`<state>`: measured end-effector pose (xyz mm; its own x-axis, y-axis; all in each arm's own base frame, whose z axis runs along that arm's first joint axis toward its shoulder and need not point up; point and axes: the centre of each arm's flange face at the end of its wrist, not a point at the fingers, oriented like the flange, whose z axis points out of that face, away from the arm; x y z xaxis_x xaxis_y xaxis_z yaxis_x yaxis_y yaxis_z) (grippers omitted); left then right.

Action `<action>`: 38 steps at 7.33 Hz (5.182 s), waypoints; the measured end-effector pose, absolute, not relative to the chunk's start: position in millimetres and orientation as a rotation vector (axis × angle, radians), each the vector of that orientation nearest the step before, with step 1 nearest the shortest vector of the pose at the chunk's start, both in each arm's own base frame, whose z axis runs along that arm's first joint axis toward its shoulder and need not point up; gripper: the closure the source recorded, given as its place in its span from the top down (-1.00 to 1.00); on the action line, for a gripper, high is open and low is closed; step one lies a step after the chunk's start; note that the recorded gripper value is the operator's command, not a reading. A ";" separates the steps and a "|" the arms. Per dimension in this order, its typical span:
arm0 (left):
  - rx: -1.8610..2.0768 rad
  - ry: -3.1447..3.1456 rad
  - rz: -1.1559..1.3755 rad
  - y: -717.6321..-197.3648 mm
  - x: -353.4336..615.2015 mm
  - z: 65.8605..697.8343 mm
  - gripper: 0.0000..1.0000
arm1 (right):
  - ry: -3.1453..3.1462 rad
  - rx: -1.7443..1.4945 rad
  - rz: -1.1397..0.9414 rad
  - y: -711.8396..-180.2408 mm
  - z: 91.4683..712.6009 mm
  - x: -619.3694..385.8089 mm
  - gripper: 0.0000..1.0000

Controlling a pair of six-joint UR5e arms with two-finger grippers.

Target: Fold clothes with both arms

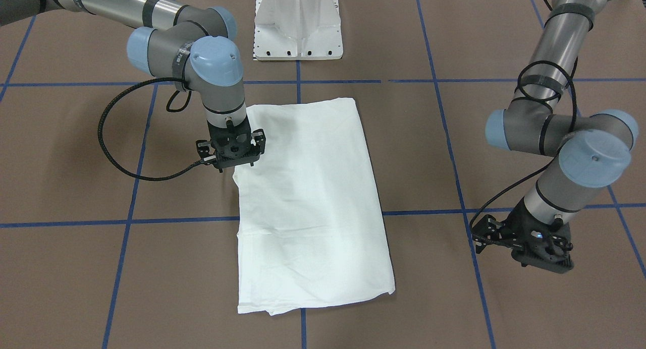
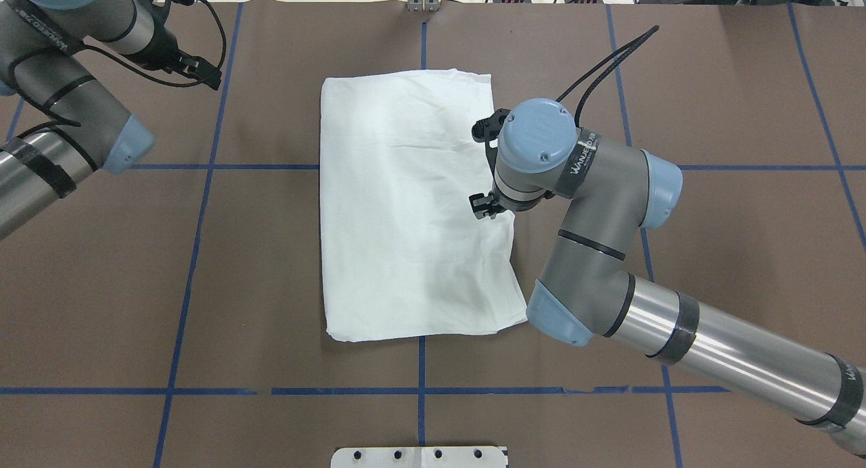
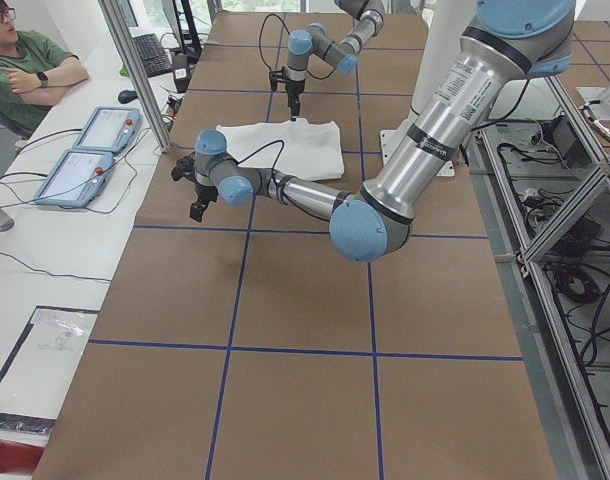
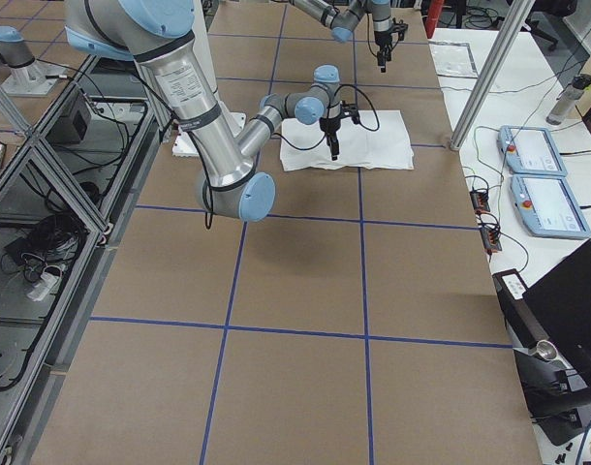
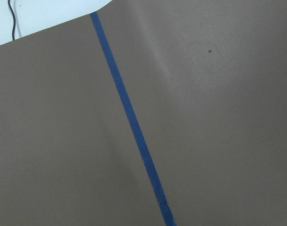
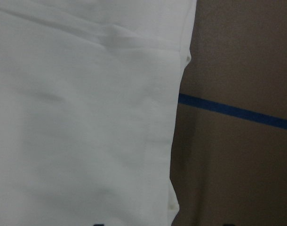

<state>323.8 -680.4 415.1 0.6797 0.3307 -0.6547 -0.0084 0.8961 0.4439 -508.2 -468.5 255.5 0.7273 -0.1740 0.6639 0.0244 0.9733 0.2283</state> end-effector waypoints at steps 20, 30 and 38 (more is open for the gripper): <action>0.036 1.253 -0.069 -317.3 525.6 324.2 -1.00 | -1.046 0.097 0.357 -322.6 285.8 -476.0 1.00; 0.043 1.283 -0.062 -314.4 518.7 309.5 -1.00 | -0.907 -0.164 0.908 -275.3 283.5 -550.9 0.96; 0.044 1.287 -0.062 -313.5 516.3 308.0 -1.00 | -0.888 -0.125 0.924 -284.1 284.4 -577.1 -0.99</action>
<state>516.3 -313.5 308.0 0.2787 -0.0214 -0.9601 0.0708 0.9975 -0.0017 -577.1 -284.1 284.4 0.2867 0.7373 0.6117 -0.6406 0.6223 -0.4498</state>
